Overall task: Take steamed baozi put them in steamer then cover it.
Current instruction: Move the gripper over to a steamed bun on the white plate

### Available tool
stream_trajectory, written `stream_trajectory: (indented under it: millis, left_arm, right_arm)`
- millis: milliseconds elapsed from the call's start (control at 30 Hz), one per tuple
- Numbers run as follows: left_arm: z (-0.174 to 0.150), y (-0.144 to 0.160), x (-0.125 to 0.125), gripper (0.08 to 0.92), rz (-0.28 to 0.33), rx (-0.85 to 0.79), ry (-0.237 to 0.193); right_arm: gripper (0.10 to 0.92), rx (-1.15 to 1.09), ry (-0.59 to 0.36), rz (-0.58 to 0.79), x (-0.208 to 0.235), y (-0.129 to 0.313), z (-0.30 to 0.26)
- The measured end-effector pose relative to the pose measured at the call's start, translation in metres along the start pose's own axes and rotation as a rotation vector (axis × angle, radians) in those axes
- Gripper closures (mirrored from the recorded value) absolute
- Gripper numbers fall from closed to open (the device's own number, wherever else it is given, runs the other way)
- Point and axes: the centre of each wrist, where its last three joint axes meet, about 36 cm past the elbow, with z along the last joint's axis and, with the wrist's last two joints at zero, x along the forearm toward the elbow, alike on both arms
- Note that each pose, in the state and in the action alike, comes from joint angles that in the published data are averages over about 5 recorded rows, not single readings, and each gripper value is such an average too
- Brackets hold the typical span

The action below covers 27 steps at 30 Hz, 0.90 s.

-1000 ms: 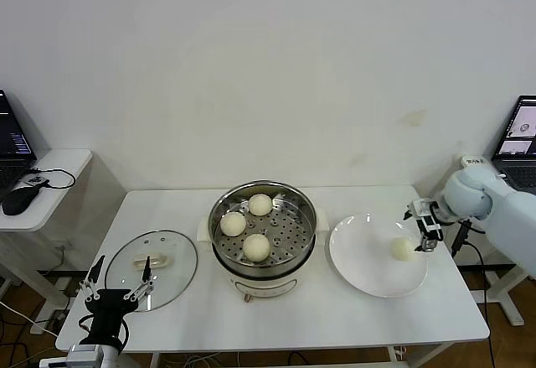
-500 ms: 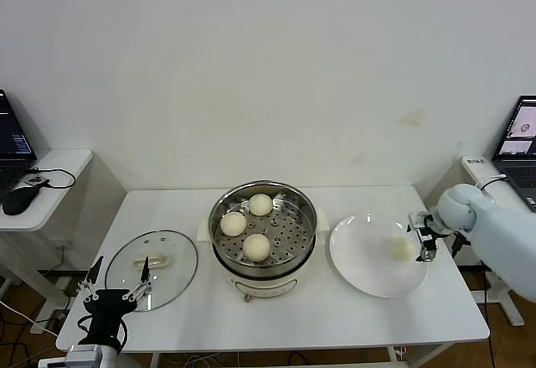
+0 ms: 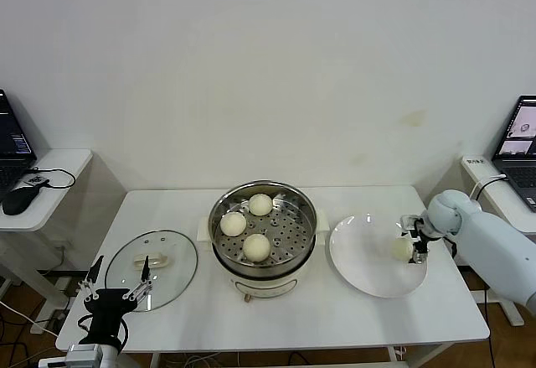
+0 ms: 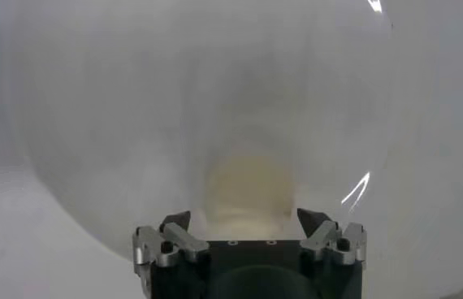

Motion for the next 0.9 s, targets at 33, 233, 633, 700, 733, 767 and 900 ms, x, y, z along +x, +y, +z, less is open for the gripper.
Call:
stream_trajectory:
  millis: [33,233,633,700,733,767,900]
  left_arm:
    - [0.0,0.0,0.0,0.177,0.0,0.0,0.0]
    - [0.0,0.0,0.001,0.177,0.0,0.001,0.001]
    - [-0.002,-0.001,0.002,0.177,-0.001,0.005,-0.005]
    - [-0.003,-0.001,0.002,0.177,-0.001,0.006,-0.005]
    - [-0.003,-0.001,0.002,0.177,-0.001,0.006,-0.006]
    - [-0.003,-0.001,0.002,0.177,-0.001,0.006,-0.007]
    - [-0.005,-0.001,0.002,0.177,0.001,0.004,-0.013]
  right_arm:
    - [0.245,-0.001,-0.001,0.001,-0.001,-0.001,-0.001]
    - [0.264,-0.005,-0.002,0.002,-0.004,-0.004,-0.005]
    - [0.388,-0.009,0.004,-0.018,-0.002,-0.006,-0.004]
    - [0.401,-0.009,0.003,-0.022,0.0,-0.006,-0.004]
    - [0.404,-0.009,0.002,-0.024,0.002,-0.006,-0.004]
    - [0.406,-0.008,0.001,-0.025,0.004,-0.007,-0.004]
    - [0.411,-0.008,-0.009,-0.017,0.022,-0.011,-0.003]
